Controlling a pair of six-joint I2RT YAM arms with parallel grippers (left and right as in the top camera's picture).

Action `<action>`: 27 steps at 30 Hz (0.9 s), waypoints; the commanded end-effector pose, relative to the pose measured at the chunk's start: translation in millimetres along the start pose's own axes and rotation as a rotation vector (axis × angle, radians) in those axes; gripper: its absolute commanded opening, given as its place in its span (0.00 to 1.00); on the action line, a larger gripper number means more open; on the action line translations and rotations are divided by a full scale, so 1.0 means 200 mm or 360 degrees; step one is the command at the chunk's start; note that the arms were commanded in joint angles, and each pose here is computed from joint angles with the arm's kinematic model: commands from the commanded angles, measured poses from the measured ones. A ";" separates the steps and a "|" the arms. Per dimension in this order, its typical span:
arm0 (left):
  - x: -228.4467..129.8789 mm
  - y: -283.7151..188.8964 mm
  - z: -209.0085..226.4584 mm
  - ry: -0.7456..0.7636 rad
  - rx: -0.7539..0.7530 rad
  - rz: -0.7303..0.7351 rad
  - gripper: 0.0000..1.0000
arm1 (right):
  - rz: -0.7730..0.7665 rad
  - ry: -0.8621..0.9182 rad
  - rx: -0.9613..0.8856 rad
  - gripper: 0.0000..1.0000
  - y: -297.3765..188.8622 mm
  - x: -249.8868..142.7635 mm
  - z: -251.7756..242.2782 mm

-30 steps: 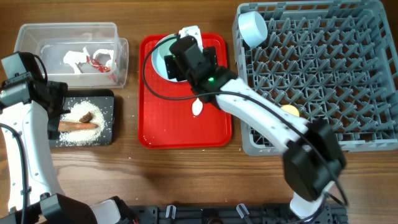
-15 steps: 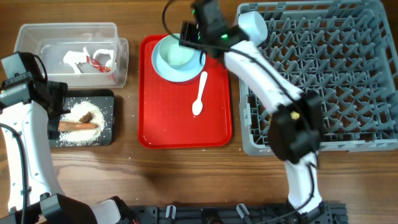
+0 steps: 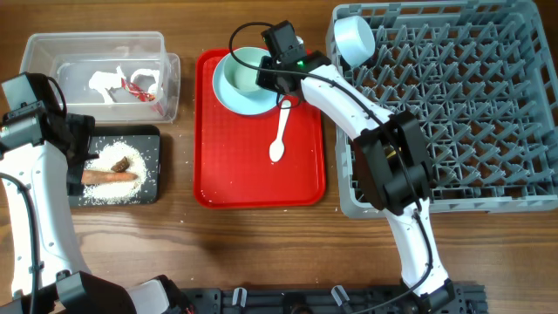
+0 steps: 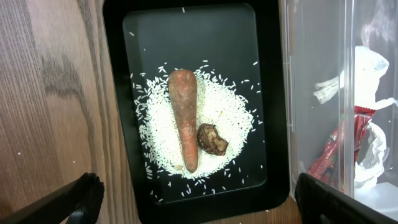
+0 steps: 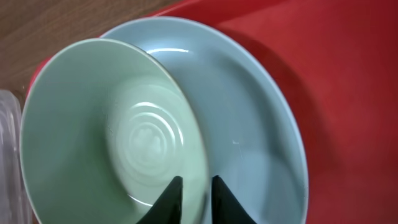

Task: Sort waste into correct bins and load items into the dishwasher rack
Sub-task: 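Place the light-green bowl into the rack with the right gripper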

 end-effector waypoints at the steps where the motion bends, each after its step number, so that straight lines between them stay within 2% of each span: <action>1: 0.01 0.00 0.00 0.0009 0.0006 -0.0015 1.00 | 0.0046 0.0008 0.0006 0.05 0.06 -0.04 0.00; 6: 0.01 0.00 0.00 0.0009 0.0006 -0.0015 1.00 | 0.0031 -0.0078 0.0078 0.04 0.00 0.00 0.03; 9: 0.01 0.00 0.00 0.0009 0.0006 -0.0015 1.00 | -0.0126 -0.0360 0.0156 0.04 -0.35 0.16 0.12; 11: 0.01 0.00 0.00 0.0009 0.0006 -0.0015 1.00 | -0.0271 -0.0458 0.0021 0.04 -0.68 0.25 0.09; 12: 0.01 0.00 0.00 0.0009 0.0006 -0.0015 1.00 | -0.0330 -0.0489 -0.0089 0.04 -0.82 0.28 0.05; 13: 0.01 0.00 0.00 0.0009 0.0006 -0.0015 1.00 | -0.0397 -0.0471 -0.0332 0.04 -1.00 0.29 -0.04; 14: 0.01 0.00 0.00 0.0009 0.0006 -0.0015 1.00 | -0.0453 -0.0439 -0.0703 0.04 -1.22 0.27 -0.17; 15: 0.01 0.00 0.00 0.0009 0.0006 -0.0015 1.00 | -0.0474 -0.0381 -0.0985 0.04 -1.35 0.23 -0.26; 17: 0.01 0.00 0.00 0.0009 0.0006 -0.0015 1.00 | -0.0496 -0.0252 -0.1356 0.04 -1.49 0.16 -0.38; 19: 0.01 0.00 0.00 0.0009 0.0006 -0.0015 1.00 | -0.0430 -0.0207 -0.1618 0.04 -1.55 0.08 -0.47; 22: 0.01 0.00 0.00 0.0009 0.0006 -0.0015 1.00 | -0.0444 -0.0300 -0.1859 0.04 -1.54 0.06 -0.52; 24: 0.01 0.00 0.00 0.0009 0.0006 -0.0015 1.00 | -0.0351 -0.0539 -0.1991 0.04 -1.51 0.08 -0.53; 27: 0.01 0.00 0.00 0.0009 0.0006 -0.0015 1.00 | -0.0106 -0.1013 -0.2031 0.04 -1.42 0.15 -0.50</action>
Point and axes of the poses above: each gripper's point midway between its finger pads, its own y axis out along the fingers, its own z axis along the line the jaws close on, x = y × z, the point moved 8 cm from there along -y, back along the fingers, and after that the axes turned 7 degrees about -y, right-handed, at the moved point
